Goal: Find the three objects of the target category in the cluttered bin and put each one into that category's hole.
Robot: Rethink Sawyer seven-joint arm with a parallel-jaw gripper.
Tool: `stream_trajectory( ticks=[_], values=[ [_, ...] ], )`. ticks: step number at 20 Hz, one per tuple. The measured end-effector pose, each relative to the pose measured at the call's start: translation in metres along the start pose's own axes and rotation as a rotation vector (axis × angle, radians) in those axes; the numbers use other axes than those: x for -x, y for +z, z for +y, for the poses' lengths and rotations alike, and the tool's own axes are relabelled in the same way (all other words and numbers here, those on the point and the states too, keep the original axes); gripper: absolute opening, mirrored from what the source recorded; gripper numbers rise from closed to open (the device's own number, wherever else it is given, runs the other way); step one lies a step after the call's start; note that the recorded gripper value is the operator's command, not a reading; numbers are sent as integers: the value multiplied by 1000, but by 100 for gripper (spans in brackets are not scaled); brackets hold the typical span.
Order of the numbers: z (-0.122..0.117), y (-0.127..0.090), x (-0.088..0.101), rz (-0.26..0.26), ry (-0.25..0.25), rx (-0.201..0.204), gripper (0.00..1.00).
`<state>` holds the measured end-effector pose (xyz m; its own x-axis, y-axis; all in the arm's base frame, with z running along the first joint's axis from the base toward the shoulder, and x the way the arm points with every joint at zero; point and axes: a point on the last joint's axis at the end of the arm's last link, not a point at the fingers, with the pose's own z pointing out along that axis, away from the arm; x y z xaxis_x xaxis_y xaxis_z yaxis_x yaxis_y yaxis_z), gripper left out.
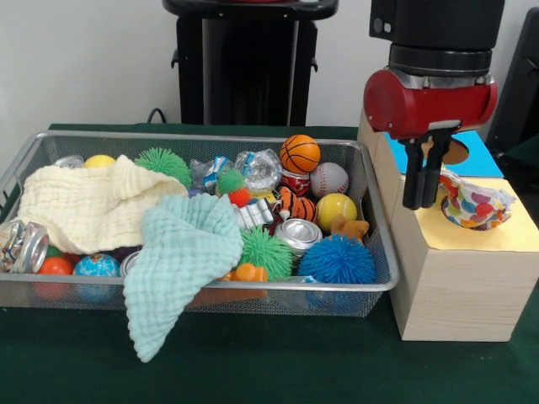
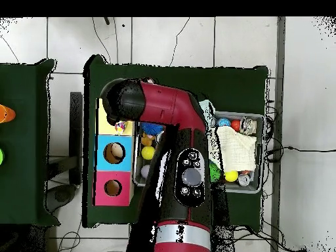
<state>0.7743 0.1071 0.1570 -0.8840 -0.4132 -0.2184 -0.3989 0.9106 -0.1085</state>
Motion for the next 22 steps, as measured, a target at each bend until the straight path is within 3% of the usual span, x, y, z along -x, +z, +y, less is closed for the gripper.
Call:
stream_trajectory(
  ticks=[16, 22],
  values=[
    [12, 1, 1, 0, 2, 21, 0],
    [24, 5, 2, 0, 16, 58, 0]
  ],
)
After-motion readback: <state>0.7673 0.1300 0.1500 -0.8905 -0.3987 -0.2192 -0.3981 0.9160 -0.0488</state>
